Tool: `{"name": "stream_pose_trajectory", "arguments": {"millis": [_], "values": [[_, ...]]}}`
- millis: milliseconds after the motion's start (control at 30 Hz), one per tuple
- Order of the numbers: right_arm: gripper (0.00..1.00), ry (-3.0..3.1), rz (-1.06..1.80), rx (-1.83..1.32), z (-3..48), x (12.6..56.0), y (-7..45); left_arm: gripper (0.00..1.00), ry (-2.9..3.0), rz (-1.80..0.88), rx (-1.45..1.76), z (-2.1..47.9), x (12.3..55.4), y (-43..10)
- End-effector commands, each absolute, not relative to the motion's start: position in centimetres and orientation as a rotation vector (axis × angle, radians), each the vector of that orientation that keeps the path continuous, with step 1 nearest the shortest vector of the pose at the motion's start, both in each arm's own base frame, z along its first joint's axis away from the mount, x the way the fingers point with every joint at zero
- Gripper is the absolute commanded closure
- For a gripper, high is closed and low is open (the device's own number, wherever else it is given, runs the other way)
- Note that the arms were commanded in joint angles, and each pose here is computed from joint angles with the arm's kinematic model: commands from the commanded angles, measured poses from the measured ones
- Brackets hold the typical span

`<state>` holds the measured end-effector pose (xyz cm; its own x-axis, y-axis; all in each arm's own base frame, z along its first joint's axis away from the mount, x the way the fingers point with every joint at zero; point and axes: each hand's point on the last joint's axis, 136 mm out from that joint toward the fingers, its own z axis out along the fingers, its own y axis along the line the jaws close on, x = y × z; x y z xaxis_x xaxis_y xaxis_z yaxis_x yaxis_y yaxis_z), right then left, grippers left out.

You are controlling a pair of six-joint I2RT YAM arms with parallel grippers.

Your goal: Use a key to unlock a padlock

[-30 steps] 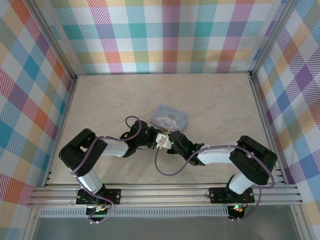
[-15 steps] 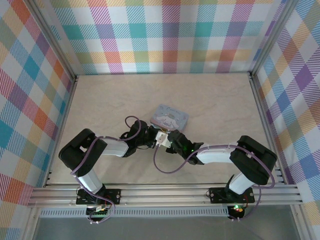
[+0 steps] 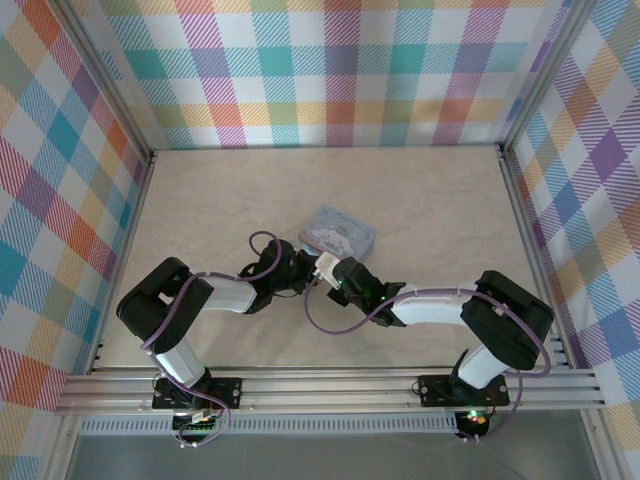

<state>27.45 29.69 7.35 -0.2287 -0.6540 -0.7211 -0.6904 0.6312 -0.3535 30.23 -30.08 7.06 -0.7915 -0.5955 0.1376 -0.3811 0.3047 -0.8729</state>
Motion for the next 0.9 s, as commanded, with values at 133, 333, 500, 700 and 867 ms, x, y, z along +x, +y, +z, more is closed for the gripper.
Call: {"name": "stream_pose_trajectory", "arguments": {"millis": [133,333,500,700,867], "values": [[1.0,2.049,0.272,-0.774,8.6,28.0,30.7,0.94,2.381,-1.52,-0.829,7.4,29.5,-31.0],[1.0,2.117,0.314,-0.713,7.0,27.6,30.0,0.88,2.386,-1.501,-0.833,7.0,29.5,-30.9],[1.0,2.149,0.331,-0.681,6.1,27.6,29.5,0.81,2.379,-1.493,-0.834,6.8,29.8,-30.9],[1.0,2.176,0.357,-0.638,5.7,27.7,29.0,0.73,2.366,-1.499,-0.826,7.1,30.0,-30.5],[1.0,2.191,0.411,-0.587,5.8,27.7,28.6,0.63,2.361,-1.473,-0.826,7.5,30.0,-29.4]]}}
